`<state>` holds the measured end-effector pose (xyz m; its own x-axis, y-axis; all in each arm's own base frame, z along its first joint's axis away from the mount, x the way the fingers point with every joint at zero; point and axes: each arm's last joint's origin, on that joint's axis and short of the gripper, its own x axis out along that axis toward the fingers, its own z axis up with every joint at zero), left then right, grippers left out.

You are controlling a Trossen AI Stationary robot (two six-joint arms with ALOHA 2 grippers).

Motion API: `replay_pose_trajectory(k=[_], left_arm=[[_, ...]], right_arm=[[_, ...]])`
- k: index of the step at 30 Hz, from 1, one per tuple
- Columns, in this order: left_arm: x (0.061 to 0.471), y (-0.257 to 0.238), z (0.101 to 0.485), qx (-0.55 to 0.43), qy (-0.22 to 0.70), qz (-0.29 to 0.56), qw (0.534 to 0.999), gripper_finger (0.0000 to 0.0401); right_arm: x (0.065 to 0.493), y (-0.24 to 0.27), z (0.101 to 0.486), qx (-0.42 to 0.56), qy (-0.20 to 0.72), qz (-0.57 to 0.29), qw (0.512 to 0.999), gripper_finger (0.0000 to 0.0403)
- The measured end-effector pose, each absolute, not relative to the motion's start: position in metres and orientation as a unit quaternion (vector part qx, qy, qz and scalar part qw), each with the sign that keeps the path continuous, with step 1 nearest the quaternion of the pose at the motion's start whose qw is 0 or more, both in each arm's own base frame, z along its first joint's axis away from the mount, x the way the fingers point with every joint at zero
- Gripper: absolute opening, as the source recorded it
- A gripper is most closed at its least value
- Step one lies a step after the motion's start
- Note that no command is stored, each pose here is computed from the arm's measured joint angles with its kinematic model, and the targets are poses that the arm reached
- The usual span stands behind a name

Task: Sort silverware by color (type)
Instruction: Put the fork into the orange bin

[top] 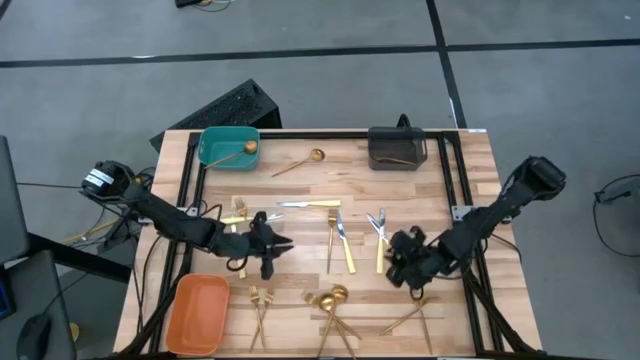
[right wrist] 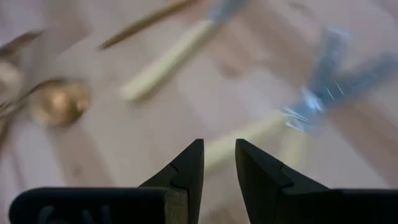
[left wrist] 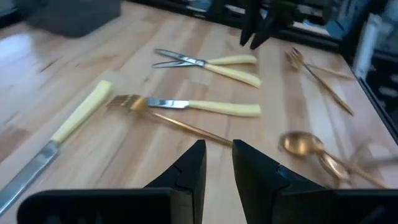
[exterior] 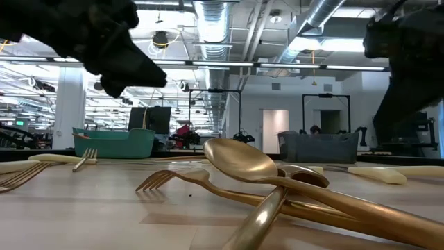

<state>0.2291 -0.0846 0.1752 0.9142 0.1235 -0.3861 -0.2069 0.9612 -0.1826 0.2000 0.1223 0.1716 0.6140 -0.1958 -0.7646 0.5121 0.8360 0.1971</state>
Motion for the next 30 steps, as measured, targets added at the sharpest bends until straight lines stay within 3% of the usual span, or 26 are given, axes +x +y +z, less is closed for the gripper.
replay_pose_trajectory(k=[6,13,16,20,23,30], left_arm=[[0.219,-0.11,0.177,-0.065,0.189,0.02,0.98,0.0065],[0.215,-0.12,0.179,-0.069,0.182,-0.001,0.981,0.0065],[0.216,-0.119,0.18,-0.08,0.178,0.014,0.981,0.0065],[0.216,-0.117,0.18,-0.074,0.171,0.038,0.982,0.0065],[0.217,-0.113,0.18,-0.059,0.166,0.064,0.982,0.0065],[0.221,-0.104,0.18,-0.074,0.161,0.102,0.979,0.0065]], right_arm=[[0.229,0.14,0.153,0.121,0.383,-0.094,0.911,0.0118],[0.261,0.146,0.155,0.091,0.406,-0.034,0.909,0.0118],[0.258,0.146,0.157,0.096,0.484,-0.06,0.868,0.0118],[0.236,0.152,0.173,0.125,0.587,-0.166,0.782,0.0118],[0.221,0.165,0.188,0.178,0.612,-0.214,0.741,0.0118],[0.189,0.201,0.192,0.281,0.652,-0.228,0.666,0.0118]])
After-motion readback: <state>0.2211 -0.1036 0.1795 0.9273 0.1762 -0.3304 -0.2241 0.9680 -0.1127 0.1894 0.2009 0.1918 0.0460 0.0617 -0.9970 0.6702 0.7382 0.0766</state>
